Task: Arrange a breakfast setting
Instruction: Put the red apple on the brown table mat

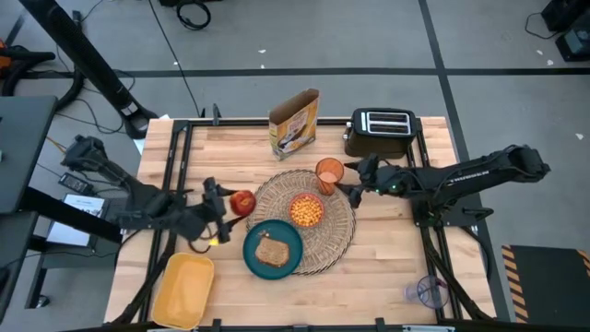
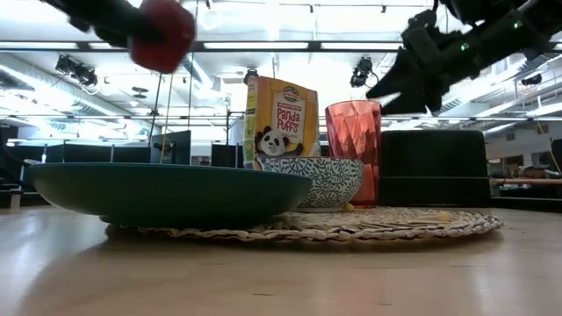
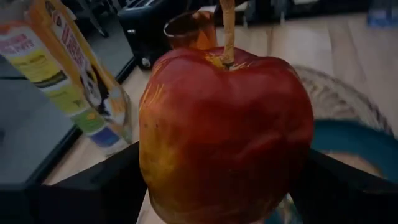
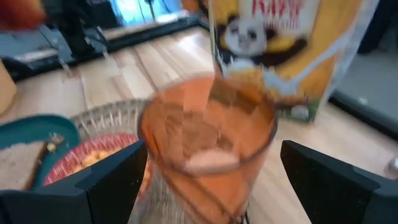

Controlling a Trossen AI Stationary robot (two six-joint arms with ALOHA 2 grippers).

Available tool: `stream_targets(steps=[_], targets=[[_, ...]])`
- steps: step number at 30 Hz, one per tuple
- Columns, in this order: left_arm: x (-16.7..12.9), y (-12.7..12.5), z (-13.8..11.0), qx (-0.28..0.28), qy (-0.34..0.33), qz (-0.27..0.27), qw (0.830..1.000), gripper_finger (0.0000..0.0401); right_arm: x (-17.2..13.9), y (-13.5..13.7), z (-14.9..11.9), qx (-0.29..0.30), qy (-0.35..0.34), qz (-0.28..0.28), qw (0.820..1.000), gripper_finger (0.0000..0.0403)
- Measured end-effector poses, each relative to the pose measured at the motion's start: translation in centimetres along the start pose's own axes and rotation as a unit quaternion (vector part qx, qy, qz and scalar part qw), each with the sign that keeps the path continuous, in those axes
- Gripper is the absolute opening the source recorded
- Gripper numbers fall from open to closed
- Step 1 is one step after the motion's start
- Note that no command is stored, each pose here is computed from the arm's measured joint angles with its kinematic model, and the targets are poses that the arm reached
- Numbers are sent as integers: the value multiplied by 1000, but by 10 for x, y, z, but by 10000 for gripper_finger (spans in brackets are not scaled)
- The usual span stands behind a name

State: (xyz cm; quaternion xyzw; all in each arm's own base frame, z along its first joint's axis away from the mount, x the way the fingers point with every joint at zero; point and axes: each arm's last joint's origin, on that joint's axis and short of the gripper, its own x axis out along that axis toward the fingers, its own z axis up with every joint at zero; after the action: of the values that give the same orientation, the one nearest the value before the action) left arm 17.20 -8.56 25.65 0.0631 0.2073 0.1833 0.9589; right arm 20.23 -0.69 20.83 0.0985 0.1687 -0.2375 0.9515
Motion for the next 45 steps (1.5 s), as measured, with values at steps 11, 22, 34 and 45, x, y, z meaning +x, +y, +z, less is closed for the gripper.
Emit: stream_targets(steps=[11,22,34,45], targets=[[57,36,-36,-118,-80,31,989,326,-29,0,46,-82,-12,9,997,378],[101,58,-53,-159,-141,45,976,326,-47,-4,73,-118,-77,-22,990,378],[143,55,-78,-187,-179,73,963,326,-55,12,70,-109,-85,42,990,378],[167,41,-114,-206,-116,50,970,326,-61,23,66,-106,-82,75,988,378]])
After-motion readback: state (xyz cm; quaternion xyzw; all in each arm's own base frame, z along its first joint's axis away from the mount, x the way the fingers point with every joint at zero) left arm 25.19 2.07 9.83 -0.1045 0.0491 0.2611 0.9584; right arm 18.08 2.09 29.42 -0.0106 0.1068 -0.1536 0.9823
